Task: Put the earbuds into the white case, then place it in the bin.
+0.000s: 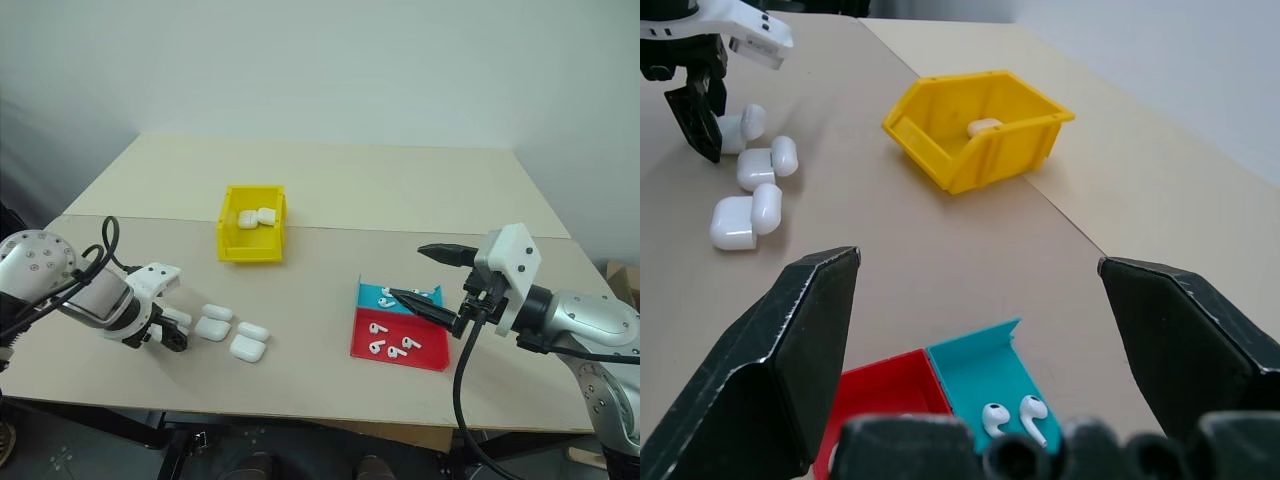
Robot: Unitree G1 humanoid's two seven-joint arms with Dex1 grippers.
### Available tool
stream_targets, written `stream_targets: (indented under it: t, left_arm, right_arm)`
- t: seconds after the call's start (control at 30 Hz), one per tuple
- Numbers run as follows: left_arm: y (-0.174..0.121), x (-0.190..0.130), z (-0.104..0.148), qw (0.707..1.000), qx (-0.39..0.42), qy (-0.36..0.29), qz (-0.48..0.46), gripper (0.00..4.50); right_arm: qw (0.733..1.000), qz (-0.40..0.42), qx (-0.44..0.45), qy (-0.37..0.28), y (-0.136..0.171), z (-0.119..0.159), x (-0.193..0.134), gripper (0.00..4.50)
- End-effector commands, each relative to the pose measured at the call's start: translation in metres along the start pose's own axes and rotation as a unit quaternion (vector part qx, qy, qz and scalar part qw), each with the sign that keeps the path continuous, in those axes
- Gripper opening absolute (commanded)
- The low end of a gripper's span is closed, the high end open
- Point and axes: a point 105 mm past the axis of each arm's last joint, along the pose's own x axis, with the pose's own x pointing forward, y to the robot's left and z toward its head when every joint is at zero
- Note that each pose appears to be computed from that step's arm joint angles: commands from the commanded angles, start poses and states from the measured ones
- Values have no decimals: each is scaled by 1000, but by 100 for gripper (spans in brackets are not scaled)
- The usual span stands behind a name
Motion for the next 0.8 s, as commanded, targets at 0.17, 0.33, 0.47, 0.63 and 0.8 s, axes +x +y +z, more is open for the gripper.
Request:
stream_targets:
  t: [0.17,0.33,0.47,0.63,0.8]
  left_arm:
    - [6,-1,9,1000,9,-15,10,450]
    - [2,2,7,1000,19,-14,-7,450]
    - [2,0,7,999,28,-20,-5,326]
    - [4,-10,10,999,33,-41,-9,277]
    - [-9,-46,32,979,71,-192,-16,277]
  right_arm:
    - [999,-10,-31,-8,0,15,-8,443]
    - [999,-13,-32,-7,2,15,-10,443]
    - [999,-15,-33,-7,2,16,-9,450]
    - [999,-17,-33,-8,1,16,-7,450]
    - [999,-23,-33,-11,-3,15,-5,450]
